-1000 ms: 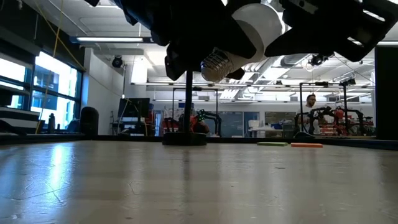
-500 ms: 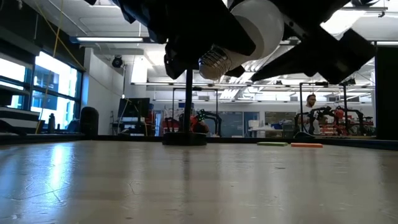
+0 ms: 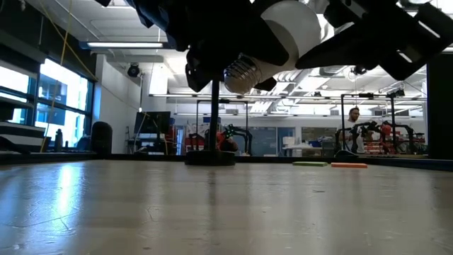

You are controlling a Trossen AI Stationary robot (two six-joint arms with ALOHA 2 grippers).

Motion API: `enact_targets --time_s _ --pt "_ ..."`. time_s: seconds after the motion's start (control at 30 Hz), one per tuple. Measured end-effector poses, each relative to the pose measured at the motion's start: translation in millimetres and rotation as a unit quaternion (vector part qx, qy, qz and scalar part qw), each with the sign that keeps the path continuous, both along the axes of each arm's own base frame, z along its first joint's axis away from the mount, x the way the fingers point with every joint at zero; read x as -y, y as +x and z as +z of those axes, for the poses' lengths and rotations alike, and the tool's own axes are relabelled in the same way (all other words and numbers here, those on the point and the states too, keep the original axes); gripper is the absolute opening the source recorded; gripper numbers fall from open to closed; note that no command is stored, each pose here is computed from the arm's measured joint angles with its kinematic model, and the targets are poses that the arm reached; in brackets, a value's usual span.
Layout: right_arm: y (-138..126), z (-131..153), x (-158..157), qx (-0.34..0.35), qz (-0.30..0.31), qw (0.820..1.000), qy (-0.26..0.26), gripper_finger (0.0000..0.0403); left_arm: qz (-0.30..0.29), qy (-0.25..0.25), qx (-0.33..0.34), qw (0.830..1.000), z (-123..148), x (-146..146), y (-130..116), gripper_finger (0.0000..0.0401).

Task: Screw lightbulb
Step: Insert the white lightbulb into the black lamp

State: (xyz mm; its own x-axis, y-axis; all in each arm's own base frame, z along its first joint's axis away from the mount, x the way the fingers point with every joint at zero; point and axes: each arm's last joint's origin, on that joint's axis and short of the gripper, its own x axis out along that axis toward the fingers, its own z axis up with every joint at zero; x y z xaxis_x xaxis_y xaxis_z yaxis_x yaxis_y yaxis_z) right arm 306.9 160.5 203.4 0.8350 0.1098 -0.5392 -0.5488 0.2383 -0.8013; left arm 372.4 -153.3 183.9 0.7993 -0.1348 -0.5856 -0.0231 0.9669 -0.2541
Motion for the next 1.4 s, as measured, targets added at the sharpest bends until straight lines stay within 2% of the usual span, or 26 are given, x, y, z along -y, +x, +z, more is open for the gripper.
enact_targets --time_s 0.27,0.6,0.7,0.83,0.97,1.17,1.27,1.4 --pt "-1 0 -2 0.001 -0.005 1.0 -0.005 0.0307 -0.002 -0.003 0.001 1.0 0 0 0 0.0155" --pt "-5 -1 -8 -0.002 -0.031 0.999 0.019 0.0263 0.002 -0.014 0.001 1.0 1 1 0 0.0155" --pt "-6 -1 -7 0.001 -0.057 0.998 0.031 0.0259 0.004 -0.016 0.0 1.0 1 -1 1 0.0157" --pt "-7 -1 -7 0.001 -0.095 0.994 0.056 0.0257 0.016 -0.015 -0.004 1.0 0 -5 2 0.0178" --pt "-11 -4 -11 -0.029 -0.095 0.992 0.081 0.0256 0.012 -0.016 -0.02 1.0 -2 -8 1 0.0206" --pt "-17 -7 -16 -0.044 -0.132 0.983 0.117 0.0255 0.002 -0.034 -0.039 0.999 -4 -17 4 0.0241" --pt "-20 -7 -16 -0.058 -0.152 0.976 0.148 0.0255 -0.015 -0.049 -0.053 0.997 -3 -23 3 0.0251" --pt "-26 -8 -14 -0.087 -0.182 0.964 0.175 0.0255 -0.007 -0.032 -0.082 0.996 5 -31 -5 0.0254"
